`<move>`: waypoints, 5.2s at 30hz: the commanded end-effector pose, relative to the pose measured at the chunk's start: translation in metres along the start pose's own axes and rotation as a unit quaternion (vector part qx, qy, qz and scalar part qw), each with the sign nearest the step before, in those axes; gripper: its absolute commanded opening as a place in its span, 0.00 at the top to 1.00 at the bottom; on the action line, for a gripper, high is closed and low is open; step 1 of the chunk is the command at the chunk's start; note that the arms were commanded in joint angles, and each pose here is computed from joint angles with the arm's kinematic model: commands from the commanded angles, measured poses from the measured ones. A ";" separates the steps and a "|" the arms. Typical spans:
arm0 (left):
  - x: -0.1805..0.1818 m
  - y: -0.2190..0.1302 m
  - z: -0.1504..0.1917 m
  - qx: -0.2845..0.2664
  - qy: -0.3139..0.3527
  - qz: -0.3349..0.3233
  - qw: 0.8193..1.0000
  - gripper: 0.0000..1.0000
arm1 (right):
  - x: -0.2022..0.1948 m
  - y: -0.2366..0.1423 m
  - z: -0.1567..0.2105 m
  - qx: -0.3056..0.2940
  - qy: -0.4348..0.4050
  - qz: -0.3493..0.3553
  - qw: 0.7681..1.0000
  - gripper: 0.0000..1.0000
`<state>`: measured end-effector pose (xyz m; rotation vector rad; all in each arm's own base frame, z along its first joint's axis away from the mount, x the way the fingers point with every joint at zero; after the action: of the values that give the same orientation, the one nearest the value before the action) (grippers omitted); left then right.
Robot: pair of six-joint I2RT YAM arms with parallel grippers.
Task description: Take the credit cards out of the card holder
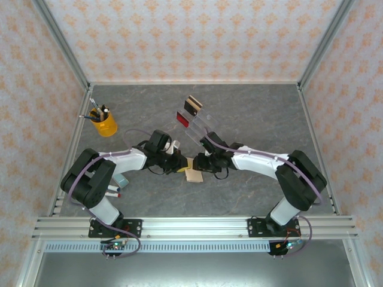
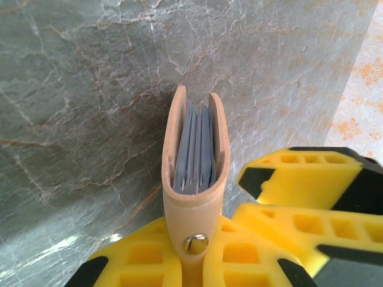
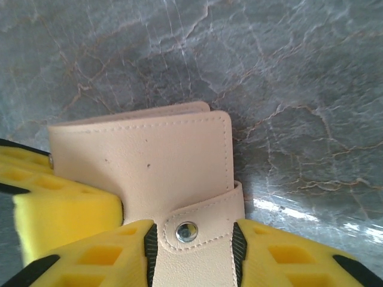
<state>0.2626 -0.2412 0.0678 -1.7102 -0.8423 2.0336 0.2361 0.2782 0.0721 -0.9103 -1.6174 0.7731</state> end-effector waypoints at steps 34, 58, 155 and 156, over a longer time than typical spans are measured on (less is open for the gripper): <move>0.001 -0.004 -0.004 -0.024 0.015 -0.057 0.998 1.00 | -0.055 0.002 0.007 0.019 -0.023 0.179 0.983 0.74; 0.017 -0.007 -0.005 -0.022 0.017 -0.116 0.993 0.69 | -0.026 0.011 -0.011 -0.009 -0.021 0.111 0.994 0.72; -0.005 0.012 -0.029 -0.063 0.061 -0.212 0.973 0.55 | -0.126 -0.031 -0.018 -0.076 0.050 0.260 0.961 0.94; -0.006 0.011 -0.030 -0.063 0.064 -0.212 0.973 0.56 | -0.126 -0.031 -0.018 -0.076 0.049 0.260 0.961 0.94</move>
<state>0.2979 -0.2622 0.0557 -1.5763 -1.1319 1.7063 0.2670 0.1605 0.0468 -1.4780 -1.3914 0.9269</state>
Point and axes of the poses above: each hand's point on the last joint's axis, 136 mm out from that joint toward the fingers, its own y axis out along the fingers, its own x axis along the line the jaws close on, z = x × y, the point moved 2 cm from there along -y, back along the fingers, and after that the axes turned 3 degrees about -y, right-handed, at the moved point
